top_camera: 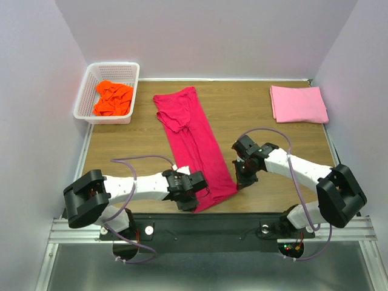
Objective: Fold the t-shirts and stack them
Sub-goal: Fold the tshirt
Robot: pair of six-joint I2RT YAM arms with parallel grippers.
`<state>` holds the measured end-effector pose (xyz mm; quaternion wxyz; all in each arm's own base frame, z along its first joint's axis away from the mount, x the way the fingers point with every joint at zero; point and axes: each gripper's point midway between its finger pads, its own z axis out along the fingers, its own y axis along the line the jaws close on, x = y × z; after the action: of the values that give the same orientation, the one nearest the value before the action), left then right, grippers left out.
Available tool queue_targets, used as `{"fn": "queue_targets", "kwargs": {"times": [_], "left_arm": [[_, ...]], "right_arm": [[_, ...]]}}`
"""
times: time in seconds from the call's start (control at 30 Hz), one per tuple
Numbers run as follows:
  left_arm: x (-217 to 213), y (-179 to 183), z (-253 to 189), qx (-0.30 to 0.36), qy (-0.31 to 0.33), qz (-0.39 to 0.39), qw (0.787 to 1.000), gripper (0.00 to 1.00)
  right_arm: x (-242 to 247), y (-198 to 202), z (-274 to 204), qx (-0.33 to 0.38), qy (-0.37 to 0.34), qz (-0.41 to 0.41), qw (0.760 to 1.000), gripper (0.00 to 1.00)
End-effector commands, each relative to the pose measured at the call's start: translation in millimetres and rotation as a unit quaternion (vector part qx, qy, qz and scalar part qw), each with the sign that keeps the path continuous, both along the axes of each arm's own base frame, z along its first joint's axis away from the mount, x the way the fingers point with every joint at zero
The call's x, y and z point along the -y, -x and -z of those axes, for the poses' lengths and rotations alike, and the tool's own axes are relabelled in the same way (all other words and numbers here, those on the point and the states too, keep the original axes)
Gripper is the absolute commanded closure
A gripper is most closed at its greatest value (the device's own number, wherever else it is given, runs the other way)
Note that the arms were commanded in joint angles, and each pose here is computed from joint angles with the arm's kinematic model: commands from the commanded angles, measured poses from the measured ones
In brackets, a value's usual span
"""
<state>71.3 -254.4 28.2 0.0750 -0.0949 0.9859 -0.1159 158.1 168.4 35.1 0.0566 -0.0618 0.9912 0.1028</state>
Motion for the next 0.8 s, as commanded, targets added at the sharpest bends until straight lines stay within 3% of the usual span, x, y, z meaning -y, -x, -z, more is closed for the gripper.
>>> {"fn": "queue_targets", "kwargs": {"times": [0.0, 0.27, 0.77], "left_arm": [[-12.5, -8.8, -17.1, 0.021, -0.032, -0.027, 0.999, 1.0], [-25.3, -72.3, -37.4, 0.097, -0.015, -0.092, 0.991, 1.0], [-81.7, -216.0, -70.6, 0.221, -0.079, -0.092, 0.968, 1.0]], "right_arm": [[-7.0, -23.9, -31.9, 0.048, -0.009, -0.005, 0.999, 0.99], [-28.0, -64.1, -59.9, 0.091, -0.017, -0.013, 0.996, 0.99], [-73.5, -182.8, -97.0, 0.194, 0.008, 0.002, 0.981, 0.99]]}}
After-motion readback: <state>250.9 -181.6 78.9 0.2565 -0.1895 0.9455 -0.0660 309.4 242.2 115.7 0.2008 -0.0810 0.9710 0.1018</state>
